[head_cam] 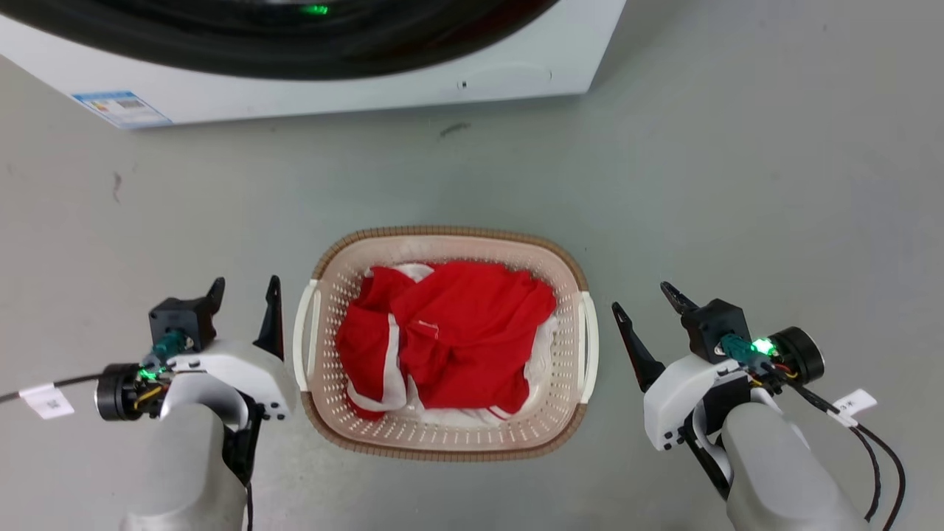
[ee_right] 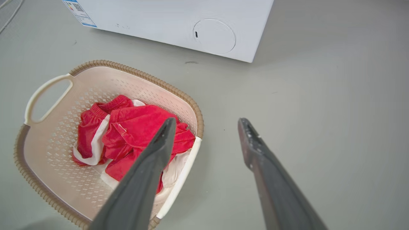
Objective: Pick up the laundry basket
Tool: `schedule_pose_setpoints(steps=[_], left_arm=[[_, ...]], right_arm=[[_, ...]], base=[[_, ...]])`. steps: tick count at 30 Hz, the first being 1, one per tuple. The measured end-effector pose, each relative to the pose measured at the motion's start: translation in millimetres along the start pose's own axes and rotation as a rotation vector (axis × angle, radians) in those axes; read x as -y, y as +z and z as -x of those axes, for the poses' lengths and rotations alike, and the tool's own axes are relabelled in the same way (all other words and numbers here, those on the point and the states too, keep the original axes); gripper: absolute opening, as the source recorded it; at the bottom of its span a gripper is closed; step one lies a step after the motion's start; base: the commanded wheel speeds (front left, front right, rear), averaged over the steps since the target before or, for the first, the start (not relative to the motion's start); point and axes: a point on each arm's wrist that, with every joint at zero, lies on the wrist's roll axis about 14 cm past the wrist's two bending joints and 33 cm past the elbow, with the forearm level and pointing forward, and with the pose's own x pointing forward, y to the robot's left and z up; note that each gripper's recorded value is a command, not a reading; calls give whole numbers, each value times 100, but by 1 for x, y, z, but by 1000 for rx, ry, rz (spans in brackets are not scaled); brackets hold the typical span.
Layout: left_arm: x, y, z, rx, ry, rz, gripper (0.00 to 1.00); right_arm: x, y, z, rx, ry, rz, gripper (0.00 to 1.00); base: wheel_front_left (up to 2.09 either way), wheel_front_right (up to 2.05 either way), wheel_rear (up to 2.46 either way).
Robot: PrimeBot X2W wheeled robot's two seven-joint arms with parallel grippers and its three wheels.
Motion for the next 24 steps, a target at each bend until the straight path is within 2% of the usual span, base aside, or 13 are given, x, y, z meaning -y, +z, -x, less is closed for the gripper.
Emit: schedule_pose_setpoints(steps=[15,24], left_arm=[[1,-80,-48,-246,-42,-40,100],[6,-119,-53,-362,-65,-46,100]], right_arm=[[-7,-74,-42,-227,80,-30,100],[-20,-107,-49,-327,142,-28,100]], base=[[0,0,0],[0,0,0]])
